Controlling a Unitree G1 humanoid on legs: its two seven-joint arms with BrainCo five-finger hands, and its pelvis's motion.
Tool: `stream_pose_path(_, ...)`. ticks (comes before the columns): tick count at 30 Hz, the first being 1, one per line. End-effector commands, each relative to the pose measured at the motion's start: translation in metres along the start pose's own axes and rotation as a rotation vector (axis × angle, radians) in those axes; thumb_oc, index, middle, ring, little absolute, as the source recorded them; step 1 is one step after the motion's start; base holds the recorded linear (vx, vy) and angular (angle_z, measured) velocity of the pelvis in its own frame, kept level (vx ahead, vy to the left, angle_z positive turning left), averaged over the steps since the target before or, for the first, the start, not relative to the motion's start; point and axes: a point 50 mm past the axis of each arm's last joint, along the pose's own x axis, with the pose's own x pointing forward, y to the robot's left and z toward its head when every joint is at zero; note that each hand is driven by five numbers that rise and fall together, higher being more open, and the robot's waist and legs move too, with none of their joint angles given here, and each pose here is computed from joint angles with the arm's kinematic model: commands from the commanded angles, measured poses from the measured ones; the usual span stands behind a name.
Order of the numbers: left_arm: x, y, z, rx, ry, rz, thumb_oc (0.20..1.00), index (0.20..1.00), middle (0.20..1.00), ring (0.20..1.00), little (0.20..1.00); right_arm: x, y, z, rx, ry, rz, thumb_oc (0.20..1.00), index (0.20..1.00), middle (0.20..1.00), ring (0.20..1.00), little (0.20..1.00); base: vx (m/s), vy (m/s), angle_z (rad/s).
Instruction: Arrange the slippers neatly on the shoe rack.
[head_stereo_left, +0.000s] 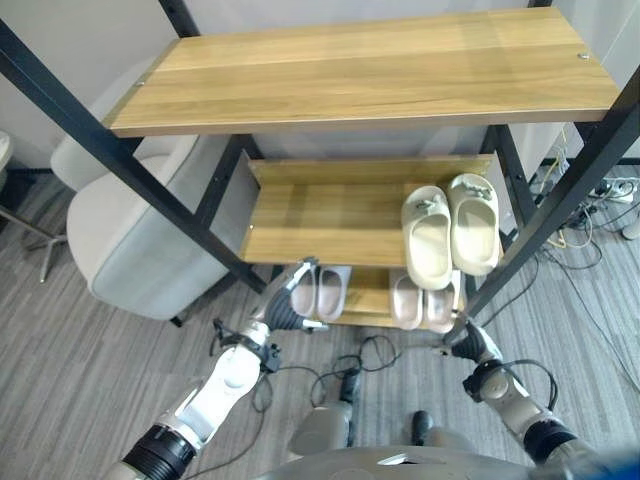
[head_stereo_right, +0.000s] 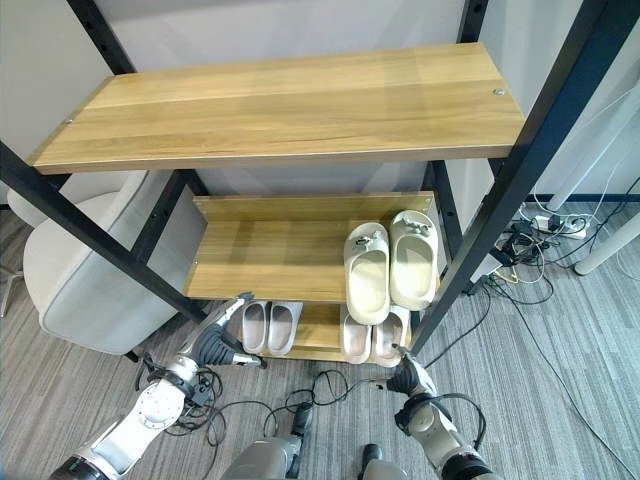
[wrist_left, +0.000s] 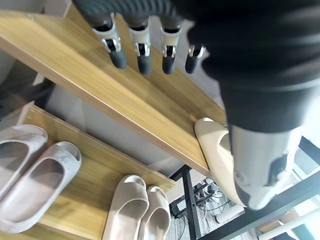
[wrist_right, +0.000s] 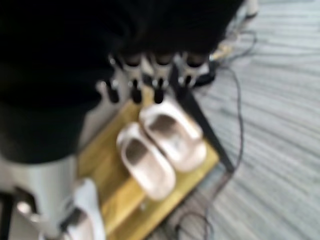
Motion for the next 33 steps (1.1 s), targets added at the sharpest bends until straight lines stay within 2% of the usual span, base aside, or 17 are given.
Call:
stream_pose_path(1, 0.014, 0.004, 0.021, 0.039, -0.121, 0.006, 1.0, 1.0, 1.0, 1.0, 1.0, -0.005, 0.013, 0.012, 0.07, -0.072, 0.046, 1.0, 1.0, 1.0, 1.0, 1.0, 0.02, 0.004, 0.07)
stream_pose_path(6, 0.017, 0.002, 0.021, 0.065, -0.124, -0.012, 1.0, 1.0, 1.0, 1.0, 1.0, -0.004, 0.02, 0.011, 0.063, -0.049, 0.067, 1.0, 1.0, 1.0, 1.0, 1.0, 0.01, 0.0, 0.04)
stream_pose_path(10, 0.019, 0.0, 0.023, 0.082, -0.137, -0.024, 1.0, 1.0, 1.0, 1.0, 1.0, -0.001, 0.019, 0.024, 0.023, -0.109, 0.08, 1.0, 1.0, 1.0, 1.0, 1.0, 0.02, -0.013, 0.11)
stream_pose_path(13, 0.019, -0.007, 0.019, 0.088, -0.124, -0.056, 1.0, 1.0, 1.0, 1.0, 1.0, 0.004, 0.006, 0.046, -0.078, -0.23, 0.057, 1.0, 1.0, 1.0, 1.0, 1.0, 0.0, 0.0, 0.0)
stream_pose_path(14, 0.018, -0.017, 0.009, 0.064, -0.066, -0.086, 1.0, 1.0, 1.0, 1.0, 1.0, 0.006, -0.007, 0.058, -0.171, -0.307, 0.019, 1.0, 1.0, 1.0, 1.0, 1.0, 0.0, 0.0, 0.0)
stream_pose_path(16, 0.018, -0.03, -0.004, 0.026, 0.011, -0.103, 1.0, 1.0, 1.0, 1.0, 1.0, 0.004, -0.012, 0.061, -0.23, -0.34, 0.009, 1.0, 1.0, 1.0, 1.0, 1.0, 0.0, 0.0, 0.0)
stream_pose_path(22, 0.004, -0.072, -0.047, -0.082, 0.3, -0.16, 1.0, 1.0, 1.0, 1.0, 1.0, 0.0, -0.001, 0.042, -0.259, -0.272, 0.036, 1.0, 1.0, 1.0, 1.0, 1.0, 0.01, -0.016, 0.05)
stream_pose_path(28, -0.024, -0.113, -0.078, -0.058, 0.545, -0.265, 1.0, 1.0, 1.0, 1.0, 1.0, -0.002, 0.006, 0.029, -0.185, -0.204, 0.015, 1.0, 1.0, 1.0, 1.0, 1.0, -0.07, 0.085, 0.03)
stream_pose_path(33, -0.026, -0.119, -0.082, -0.082, 0.603, -0.273, 1.0, 1.0, 1.0, 1.0, 1.0, -0.003, 0.009, 0.035, -0.108, -0.206, 0.029, 1.0, 1.0, 1.0, 1.0, 1.0, -0.01, 0.037, 0.05)
